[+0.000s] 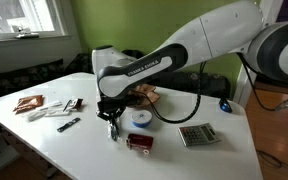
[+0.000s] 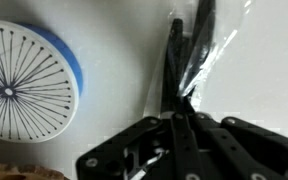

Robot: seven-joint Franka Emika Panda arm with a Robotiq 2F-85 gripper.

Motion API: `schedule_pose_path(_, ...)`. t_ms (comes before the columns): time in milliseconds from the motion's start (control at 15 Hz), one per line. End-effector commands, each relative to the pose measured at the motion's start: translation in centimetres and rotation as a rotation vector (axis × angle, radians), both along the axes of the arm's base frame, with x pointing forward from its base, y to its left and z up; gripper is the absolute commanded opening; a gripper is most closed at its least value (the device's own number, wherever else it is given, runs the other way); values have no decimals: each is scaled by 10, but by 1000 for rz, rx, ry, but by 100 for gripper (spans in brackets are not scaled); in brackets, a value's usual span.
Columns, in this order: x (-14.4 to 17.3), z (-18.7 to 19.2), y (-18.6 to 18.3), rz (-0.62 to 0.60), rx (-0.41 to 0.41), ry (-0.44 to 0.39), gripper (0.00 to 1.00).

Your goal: Put the plastic of utensils on the brown bowl

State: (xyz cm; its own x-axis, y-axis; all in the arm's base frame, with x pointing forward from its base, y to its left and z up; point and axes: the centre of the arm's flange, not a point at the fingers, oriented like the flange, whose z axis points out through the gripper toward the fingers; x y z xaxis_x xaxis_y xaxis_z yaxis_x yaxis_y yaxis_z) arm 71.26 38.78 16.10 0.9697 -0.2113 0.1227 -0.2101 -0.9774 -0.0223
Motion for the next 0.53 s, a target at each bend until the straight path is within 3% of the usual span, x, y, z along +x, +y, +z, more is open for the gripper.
schedule_pose_path(0,16,14,19,2,-10,-32,0)
schedule_pose_path(267,-3,76,20,-8,5,-204,0)
schedule_pose_path(467,2,107,-2,-129,20,-292,0)
